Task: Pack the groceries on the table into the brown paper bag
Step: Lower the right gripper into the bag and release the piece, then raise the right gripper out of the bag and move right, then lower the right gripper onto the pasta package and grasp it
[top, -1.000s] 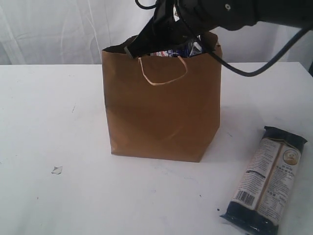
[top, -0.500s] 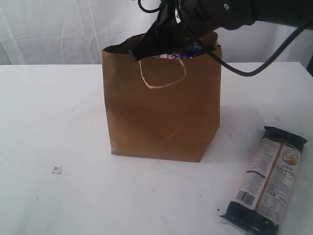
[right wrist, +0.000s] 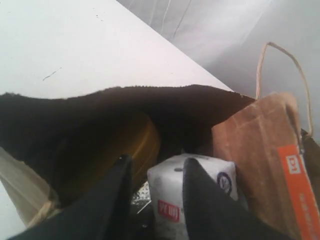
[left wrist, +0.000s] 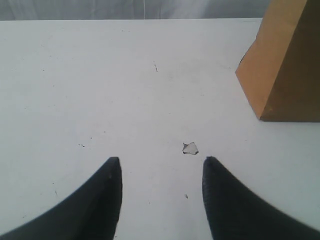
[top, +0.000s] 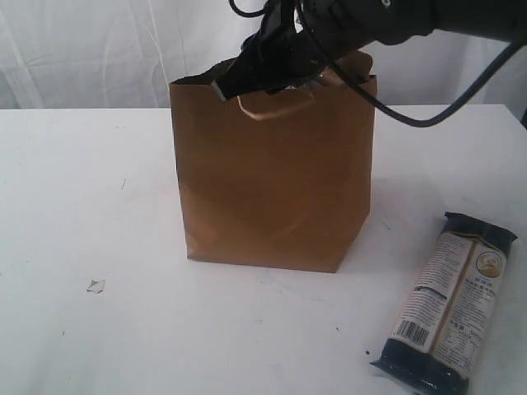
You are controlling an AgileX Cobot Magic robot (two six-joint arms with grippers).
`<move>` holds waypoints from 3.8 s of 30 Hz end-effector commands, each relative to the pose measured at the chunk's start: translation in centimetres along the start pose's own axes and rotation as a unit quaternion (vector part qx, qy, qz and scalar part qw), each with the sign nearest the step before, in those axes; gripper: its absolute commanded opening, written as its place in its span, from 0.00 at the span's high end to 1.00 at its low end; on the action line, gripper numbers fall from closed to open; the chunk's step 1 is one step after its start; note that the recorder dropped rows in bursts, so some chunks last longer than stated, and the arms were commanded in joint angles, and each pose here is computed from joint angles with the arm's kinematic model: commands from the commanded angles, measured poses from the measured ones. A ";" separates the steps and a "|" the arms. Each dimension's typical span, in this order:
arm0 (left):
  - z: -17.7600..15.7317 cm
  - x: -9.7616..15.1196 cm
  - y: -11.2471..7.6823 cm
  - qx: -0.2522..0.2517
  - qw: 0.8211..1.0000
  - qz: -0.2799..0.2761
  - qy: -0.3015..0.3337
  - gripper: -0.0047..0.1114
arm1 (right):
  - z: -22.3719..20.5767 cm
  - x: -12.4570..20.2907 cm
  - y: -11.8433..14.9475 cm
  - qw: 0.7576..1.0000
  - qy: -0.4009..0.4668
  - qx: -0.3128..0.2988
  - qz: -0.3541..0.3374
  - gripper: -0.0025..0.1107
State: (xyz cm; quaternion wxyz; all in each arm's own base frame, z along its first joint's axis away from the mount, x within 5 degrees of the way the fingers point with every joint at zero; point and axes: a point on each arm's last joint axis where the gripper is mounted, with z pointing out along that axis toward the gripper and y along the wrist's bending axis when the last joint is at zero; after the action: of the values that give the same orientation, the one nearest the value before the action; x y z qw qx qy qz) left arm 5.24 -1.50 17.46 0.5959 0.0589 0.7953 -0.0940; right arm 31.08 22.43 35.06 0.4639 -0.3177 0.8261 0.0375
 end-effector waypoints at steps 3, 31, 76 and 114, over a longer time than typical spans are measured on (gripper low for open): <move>0.0 0.1 0.0 0.000 1.000 -0.002 0.001 0.50 | -1.4 -0.8 -0.4 1.000 -0.028 0.003 0.005 0.66; 0.0 0.1 0.0 0.000 1.000 -0.002 0.001 0.50 | -10.5 3.0 -3.5 0.989 0.001 0.112 0.094 0.66; 0.0 0.1 0.0 0.000 1.000 -0.002 0.001 0.50 | -6.8 21.1 -0.7 0.780 0.285 0.256 0.495 0.34; 0.0 0.1 0.0 0.000 1.000 -0.002 0.001 0.50 | 2.3 23.9 -3.0 0.774 0.288 0.270 0.496 0.16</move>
State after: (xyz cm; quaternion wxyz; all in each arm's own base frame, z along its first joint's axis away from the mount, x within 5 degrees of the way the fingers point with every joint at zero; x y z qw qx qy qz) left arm 5.24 -1.50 17.46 0.5959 0.0589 0.7953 -0.0940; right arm 24.95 9.42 15.68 0.1767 0.2787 0.9413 -0.0706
